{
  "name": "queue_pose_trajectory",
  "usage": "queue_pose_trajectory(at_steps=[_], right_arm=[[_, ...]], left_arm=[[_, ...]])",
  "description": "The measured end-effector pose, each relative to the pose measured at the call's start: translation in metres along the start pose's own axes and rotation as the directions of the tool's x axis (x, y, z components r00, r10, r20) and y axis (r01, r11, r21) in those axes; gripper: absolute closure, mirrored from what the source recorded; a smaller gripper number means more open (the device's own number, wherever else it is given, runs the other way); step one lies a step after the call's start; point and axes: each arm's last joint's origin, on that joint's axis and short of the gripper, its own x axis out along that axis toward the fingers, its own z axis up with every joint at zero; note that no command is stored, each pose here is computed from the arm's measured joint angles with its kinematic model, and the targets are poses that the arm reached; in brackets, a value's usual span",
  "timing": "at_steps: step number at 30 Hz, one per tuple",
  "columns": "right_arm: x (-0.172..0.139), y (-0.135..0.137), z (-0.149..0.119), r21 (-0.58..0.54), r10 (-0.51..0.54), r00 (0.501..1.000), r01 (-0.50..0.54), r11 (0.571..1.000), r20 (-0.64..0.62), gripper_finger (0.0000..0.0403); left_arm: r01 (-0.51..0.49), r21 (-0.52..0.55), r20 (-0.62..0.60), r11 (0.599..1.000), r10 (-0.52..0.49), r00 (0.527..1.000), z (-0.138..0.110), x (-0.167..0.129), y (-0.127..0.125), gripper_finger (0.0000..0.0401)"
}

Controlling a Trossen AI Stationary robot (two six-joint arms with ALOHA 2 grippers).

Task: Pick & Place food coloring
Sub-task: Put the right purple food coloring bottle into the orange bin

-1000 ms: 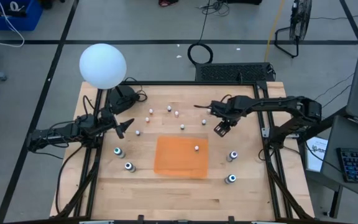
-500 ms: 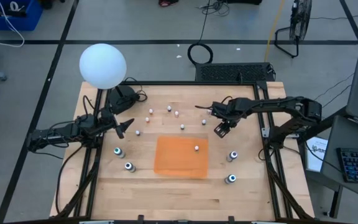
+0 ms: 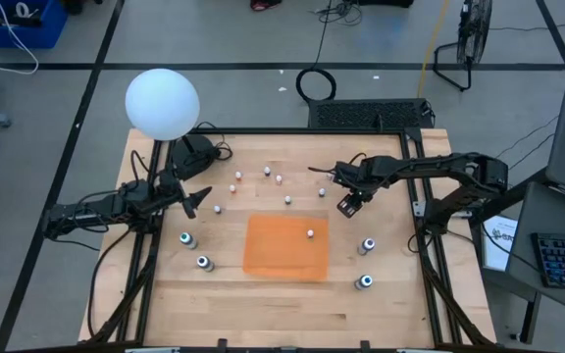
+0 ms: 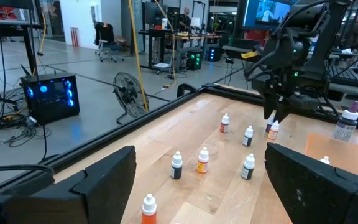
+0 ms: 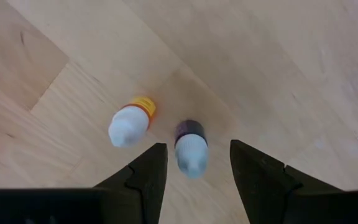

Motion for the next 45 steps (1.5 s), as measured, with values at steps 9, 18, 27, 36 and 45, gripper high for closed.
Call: queue_pose_trajectory(at_steps=[9,18,27,36,45], right_arm=[[0.000,0.000,0.000,0.000,0.000,1.000,0.000,1.000,0.001,0.0236],[0.000,0.000,0.000,0.000,0.000,1.000,0.000,1.000,0.001,0.0263],[0.000,0.001,0.002,-0.005,0.008,1.000,-0.008,1.000,0.016,0.0322],[-0.003,0.001,0.001,-0.055,0.014,0.999,-0.012,0.998,0.031,0.0366],[-0.035,0.004,-0.012,-0.053,0.059,0.986,-0.051,0.997,0.156,0.0366]], left_arm=[[0.000,0.000,0.000,1.000,0.000,1.000,0.000,0.000,0.000,0.0048],[0.000,0.000,0.000,1.000,0.000,1.000,0.000,0.000,0.000,0.0048],[0.000,0.000,0.000,1.000,0.000,1.000,0.000,0.000,0.000,0.0048],[0.000,0.000,0.000,1.000,0.000,1.000,0.000,0.000,0.000,0.0048],[0.000,0.000,0.000,1.000,0.000,1.000,0.000,0.000,0.000,0.0048]])
